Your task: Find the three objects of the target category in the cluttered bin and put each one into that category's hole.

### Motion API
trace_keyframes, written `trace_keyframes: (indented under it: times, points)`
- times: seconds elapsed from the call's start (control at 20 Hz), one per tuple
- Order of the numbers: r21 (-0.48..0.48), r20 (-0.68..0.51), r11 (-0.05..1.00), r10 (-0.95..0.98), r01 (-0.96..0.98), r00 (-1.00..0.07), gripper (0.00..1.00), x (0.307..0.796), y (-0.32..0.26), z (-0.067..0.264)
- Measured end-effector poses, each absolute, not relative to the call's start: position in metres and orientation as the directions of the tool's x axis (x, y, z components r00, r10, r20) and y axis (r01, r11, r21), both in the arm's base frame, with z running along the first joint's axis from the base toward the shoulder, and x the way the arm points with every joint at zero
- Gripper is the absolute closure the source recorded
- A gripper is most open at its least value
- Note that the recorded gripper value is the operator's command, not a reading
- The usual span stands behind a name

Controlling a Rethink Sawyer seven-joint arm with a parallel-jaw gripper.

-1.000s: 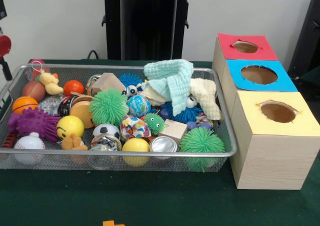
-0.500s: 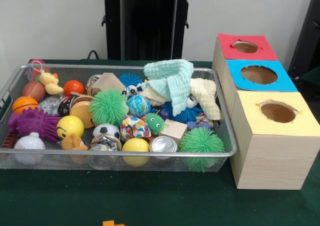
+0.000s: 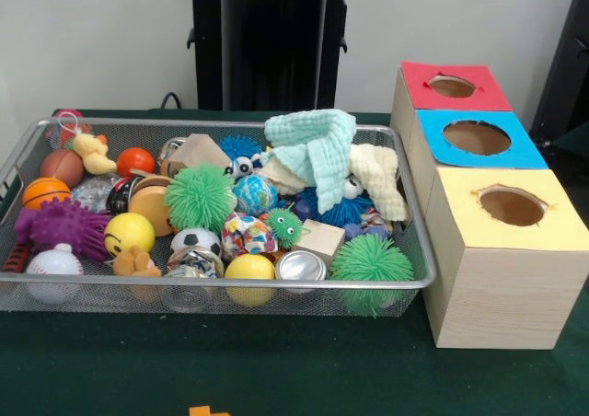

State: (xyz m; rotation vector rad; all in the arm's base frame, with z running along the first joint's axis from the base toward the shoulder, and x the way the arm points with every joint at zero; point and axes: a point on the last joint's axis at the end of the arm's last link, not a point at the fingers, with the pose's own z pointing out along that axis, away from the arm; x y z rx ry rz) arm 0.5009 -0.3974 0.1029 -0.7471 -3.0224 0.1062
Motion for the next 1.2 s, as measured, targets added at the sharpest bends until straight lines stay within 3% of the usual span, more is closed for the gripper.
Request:
trace_keyframes:
  times: [0.8,1.2]
  points:
    - [-0.003,-0.007,0.968,0.251,0.251,-0.968,0.0,0.547,-0.249,0.05]
    - [0.031,0.027,0.968,0.247,0.248,-0.969,0.0,0.558,-0.218,0.034]
